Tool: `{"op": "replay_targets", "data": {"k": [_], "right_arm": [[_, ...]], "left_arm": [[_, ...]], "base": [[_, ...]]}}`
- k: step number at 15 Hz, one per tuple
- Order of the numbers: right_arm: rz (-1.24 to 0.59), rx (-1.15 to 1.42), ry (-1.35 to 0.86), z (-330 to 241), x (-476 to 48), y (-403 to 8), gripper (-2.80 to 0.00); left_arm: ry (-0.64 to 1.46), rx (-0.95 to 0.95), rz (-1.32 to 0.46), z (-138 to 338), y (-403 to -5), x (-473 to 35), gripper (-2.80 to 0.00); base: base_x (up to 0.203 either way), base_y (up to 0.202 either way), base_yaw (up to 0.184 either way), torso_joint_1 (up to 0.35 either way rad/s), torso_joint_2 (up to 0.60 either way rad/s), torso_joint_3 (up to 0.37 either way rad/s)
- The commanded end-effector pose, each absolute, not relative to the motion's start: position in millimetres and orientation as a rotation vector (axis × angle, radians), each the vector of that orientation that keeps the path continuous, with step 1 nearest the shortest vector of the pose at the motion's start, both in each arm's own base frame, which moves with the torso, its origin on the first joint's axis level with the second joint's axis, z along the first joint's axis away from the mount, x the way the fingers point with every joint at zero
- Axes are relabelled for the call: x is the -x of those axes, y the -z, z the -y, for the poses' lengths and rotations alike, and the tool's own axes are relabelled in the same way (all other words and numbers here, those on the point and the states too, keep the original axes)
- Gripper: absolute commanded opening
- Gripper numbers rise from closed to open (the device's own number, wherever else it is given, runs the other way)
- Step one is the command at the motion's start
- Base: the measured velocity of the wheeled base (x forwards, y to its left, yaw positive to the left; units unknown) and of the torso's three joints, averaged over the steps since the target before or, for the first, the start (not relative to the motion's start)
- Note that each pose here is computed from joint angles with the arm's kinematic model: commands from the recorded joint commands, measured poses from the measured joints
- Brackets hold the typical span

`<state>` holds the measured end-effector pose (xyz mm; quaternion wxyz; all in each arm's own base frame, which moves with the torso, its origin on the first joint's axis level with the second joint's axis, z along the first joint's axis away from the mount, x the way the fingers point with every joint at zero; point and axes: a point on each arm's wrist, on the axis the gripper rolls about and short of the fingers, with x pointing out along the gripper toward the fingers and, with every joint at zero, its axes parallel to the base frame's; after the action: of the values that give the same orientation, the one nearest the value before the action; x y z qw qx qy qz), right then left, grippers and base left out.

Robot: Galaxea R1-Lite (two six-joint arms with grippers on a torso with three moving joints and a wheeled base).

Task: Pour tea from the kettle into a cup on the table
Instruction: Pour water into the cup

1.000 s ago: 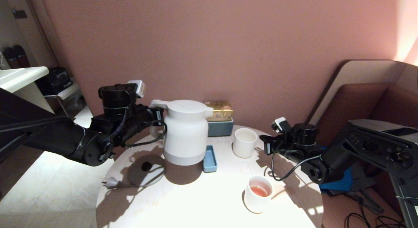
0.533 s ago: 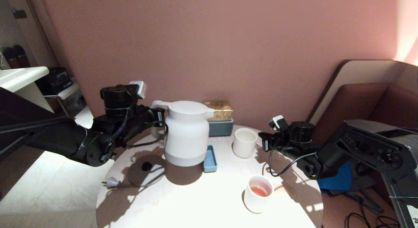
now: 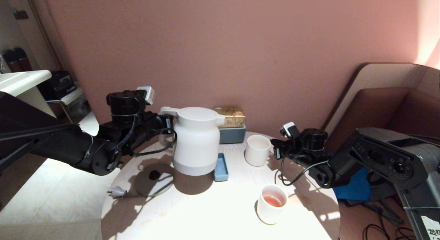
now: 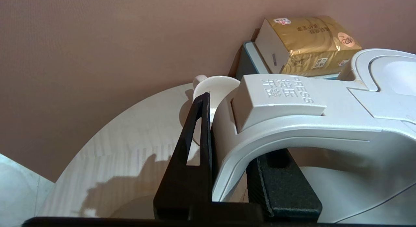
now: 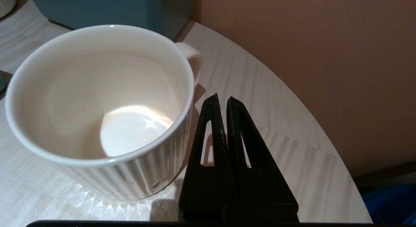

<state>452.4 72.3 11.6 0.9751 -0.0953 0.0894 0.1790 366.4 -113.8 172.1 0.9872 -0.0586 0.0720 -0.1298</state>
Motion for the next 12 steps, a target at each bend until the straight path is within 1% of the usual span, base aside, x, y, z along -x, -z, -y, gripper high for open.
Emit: {"op": "replay_targets", "data": {"k": [1,7,12], "right_arm": [[-0.167,0.194,-0.366,-75,-454,-12,-2.80],[-0.162,0.197,-0.415,-96,-450,-12,-2.80],[-0.165,0.198,-0.429,-102,-449,-10,-2.80]], "left_arm": [[0.261,0.119,-0.144,114,-171,-367,-2.80],[0.260,0.118,-0.149,114,-169,-368,-2.80],[0.260,0.117,-0.154,114,-167,-369,-2.80]], "base": [[0.000,0.000,0.000,0.000,0.00,0.000],[0.000,0.000,0.000,0.000,0.00,0.000],[0.000,0.000,0.000,0.000,0.00,0.000]]}}
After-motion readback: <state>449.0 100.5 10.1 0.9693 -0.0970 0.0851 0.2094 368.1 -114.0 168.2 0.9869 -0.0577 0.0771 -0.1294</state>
